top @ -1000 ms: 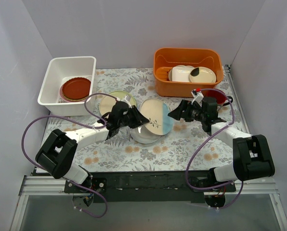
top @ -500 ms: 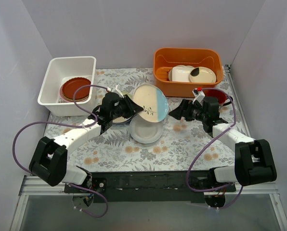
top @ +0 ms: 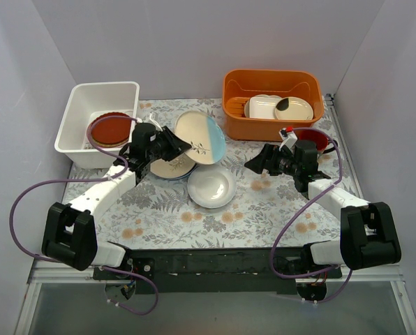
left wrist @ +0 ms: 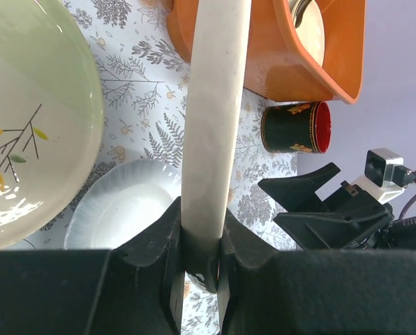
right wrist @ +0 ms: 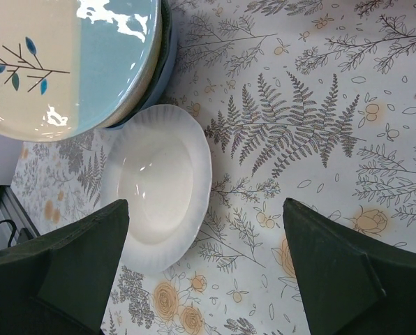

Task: Place the plates into the plastic bin on the countertop
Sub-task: Pick up the plate at the center of the board.

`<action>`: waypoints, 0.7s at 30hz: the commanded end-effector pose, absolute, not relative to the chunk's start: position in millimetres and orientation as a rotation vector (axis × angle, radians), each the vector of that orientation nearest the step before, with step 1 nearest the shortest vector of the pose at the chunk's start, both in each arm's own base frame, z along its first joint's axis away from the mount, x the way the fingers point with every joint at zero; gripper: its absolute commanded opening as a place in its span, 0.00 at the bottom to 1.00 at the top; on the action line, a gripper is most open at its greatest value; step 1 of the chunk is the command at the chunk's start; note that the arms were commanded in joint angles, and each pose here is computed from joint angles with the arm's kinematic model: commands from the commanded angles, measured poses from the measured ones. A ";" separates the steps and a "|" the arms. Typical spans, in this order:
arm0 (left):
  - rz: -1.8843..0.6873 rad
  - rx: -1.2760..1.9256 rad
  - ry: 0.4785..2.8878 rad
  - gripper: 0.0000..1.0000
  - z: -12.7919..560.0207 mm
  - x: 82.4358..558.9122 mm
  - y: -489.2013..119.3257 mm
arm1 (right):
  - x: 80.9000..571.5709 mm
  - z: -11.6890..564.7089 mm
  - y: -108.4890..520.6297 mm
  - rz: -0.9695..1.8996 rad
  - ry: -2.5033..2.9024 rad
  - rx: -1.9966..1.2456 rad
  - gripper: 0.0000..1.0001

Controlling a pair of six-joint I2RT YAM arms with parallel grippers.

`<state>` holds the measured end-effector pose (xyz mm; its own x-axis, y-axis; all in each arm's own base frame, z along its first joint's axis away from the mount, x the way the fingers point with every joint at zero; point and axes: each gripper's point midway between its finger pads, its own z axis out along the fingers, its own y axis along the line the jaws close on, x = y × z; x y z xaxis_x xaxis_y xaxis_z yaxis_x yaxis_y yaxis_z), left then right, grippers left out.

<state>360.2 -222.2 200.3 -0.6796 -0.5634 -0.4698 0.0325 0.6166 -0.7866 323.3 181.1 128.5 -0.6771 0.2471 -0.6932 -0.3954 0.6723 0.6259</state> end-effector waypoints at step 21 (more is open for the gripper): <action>-1.113 -0.328 1.851 0.00 304.0 398.3 -185.1 | 326.7 132.6 186.6 1.045 2.060 -0.151 0.98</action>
<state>387.5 -181.8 230.2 -0.6273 -0.6052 -0.4902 0.0229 0.6147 -0.7884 322.0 182.5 123.3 -0.6923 0.2415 -0.6800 -0.3909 0.6666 0.6347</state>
